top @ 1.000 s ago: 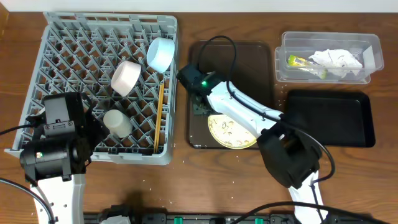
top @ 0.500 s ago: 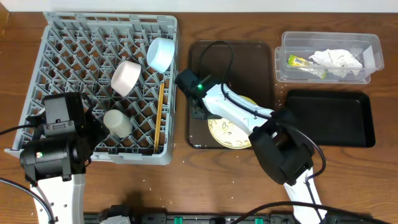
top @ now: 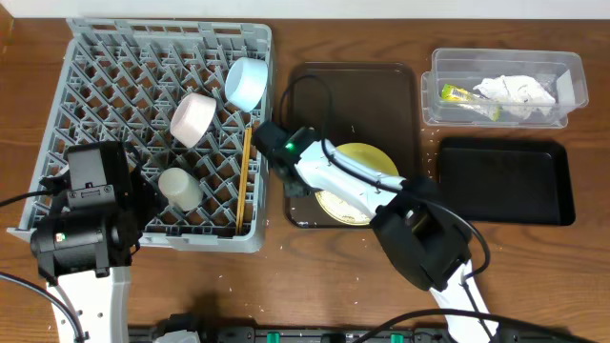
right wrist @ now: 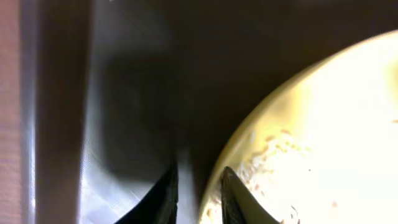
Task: Sort waste into correct bins and load items into the dishwasher
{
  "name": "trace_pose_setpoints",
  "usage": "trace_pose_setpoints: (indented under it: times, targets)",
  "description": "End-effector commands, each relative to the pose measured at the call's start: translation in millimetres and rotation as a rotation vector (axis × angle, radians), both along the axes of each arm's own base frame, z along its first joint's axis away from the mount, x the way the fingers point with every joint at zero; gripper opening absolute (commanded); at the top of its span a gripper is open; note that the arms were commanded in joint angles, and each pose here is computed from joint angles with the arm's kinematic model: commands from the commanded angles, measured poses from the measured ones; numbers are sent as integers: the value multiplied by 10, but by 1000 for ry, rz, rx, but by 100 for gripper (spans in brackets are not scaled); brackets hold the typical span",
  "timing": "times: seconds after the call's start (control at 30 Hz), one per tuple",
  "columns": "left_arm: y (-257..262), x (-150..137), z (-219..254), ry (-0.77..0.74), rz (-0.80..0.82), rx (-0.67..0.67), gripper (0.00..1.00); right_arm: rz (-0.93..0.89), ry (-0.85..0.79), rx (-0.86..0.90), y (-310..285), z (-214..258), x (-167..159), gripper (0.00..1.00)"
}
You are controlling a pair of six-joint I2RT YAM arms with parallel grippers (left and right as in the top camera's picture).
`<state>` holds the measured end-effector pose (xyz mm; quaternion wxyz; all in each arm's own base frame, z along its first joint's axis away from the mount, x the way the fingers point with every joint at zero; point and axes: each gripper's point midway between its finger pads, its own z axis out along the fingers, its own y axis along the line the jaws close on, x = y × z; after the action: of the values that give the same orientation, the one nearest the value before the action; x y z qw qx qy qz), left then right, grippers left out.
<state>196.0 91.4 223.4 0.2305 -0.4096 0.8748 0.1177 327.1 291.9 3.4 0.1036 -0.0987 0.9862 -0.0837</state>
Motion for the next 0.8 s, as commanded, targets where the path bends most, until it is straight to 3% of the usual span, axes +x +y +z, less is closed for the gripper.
trace_pose_setpoints:
  times: [0.0,0.17,0.77]
  targets:
    - [38,-5,54,-7,7,18,98,47,25,-81,-91,-164,-50,15]
    - [38,-5,55,-7,7,18,98,58,45,-101,-137,-162,-92,2]
    - [38,-5,54,-7,7,18,98,196,94,-174,-161,-141,-244,1]
